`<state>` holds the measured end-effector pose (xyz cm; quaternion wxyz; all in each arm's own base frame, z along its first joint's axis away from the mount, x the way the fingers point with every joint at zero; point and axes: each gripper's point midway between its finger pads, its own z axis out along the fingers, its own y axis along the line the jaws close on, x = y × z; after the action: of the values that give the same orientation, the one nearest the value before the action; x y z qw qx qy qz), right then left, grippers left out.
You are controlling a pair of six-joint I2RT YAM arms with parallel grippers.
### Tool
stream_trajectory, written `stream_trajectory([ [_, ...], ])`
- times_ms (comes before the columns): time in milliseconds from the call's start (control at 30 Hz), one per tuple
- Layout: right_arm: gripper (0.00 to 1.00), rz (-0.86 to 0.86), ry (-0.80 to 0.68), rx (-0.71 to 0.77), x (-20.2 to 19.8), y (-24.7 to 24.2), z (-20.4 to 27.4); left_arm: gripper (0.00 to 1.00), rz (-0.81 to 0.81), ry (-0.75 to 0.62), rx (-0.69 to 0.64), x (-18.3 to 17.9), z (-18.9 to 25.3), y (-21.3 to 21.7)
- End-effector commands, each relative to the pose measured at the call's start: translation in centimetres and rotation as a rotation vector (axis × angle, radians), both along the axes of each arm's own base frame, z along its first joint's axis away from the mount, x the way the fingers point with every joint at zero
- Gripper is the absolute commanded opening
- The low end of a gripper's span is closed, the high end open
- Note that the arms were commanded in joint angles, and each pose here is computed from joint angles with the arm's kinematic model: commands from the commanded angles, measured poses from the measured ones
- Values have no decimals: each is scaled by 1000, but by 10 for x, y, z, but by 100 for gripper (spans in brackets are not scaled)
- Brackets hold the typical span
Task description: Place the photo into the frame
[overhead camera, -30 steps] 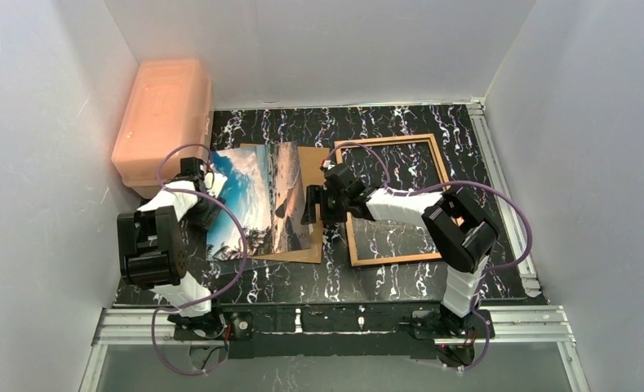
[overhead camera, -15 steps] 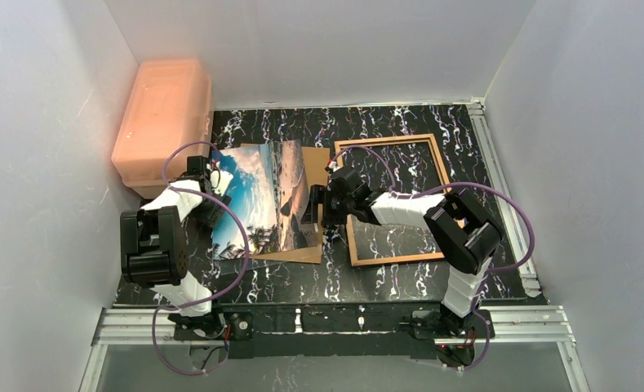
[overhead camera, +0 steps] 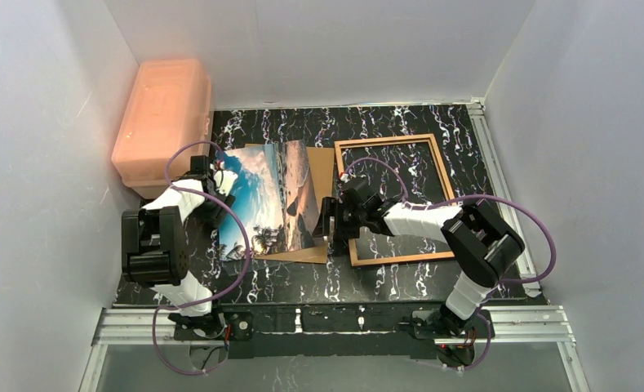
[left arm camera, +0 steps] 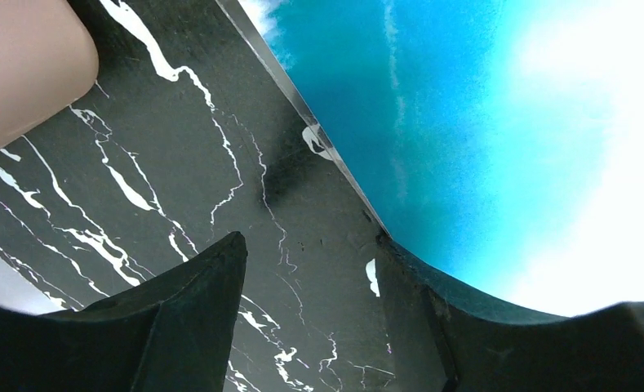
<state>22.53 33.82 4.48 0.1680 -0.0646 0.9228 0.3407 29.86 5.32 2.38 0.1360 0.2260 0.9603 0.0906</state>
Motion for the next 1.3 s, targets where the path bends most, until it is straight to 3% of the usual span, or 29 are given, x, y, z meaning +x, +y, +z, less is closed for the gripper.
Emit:
stream_trajectory([
  [0, 81, -14, 11, 3, -5, -2, 0, 58, -5, 45, -66, -7, -4, -15],
  [300, 80, 16, 48, 57, -16, 9, -2, 58, -13, 29, -80, -5, 5, -24],
  [667, 79, 37, 30, 127, -21, 14, 42, 58, -13, 52, -47, -8, -3, -19],
  [1033, 79, 44, 50, 143, -30, 11, 44, 58, -15, 56, -38, -9, -3, -17],
  [1133, 78, 70, 70, 230, -32, 20, 53, 58, -15, 55, -43, -9, -2, -18],
  [1267, 74, 141, 128, 460, -39, 38, 72, 58, -13, 60, -46, -9, -3, -19],
])
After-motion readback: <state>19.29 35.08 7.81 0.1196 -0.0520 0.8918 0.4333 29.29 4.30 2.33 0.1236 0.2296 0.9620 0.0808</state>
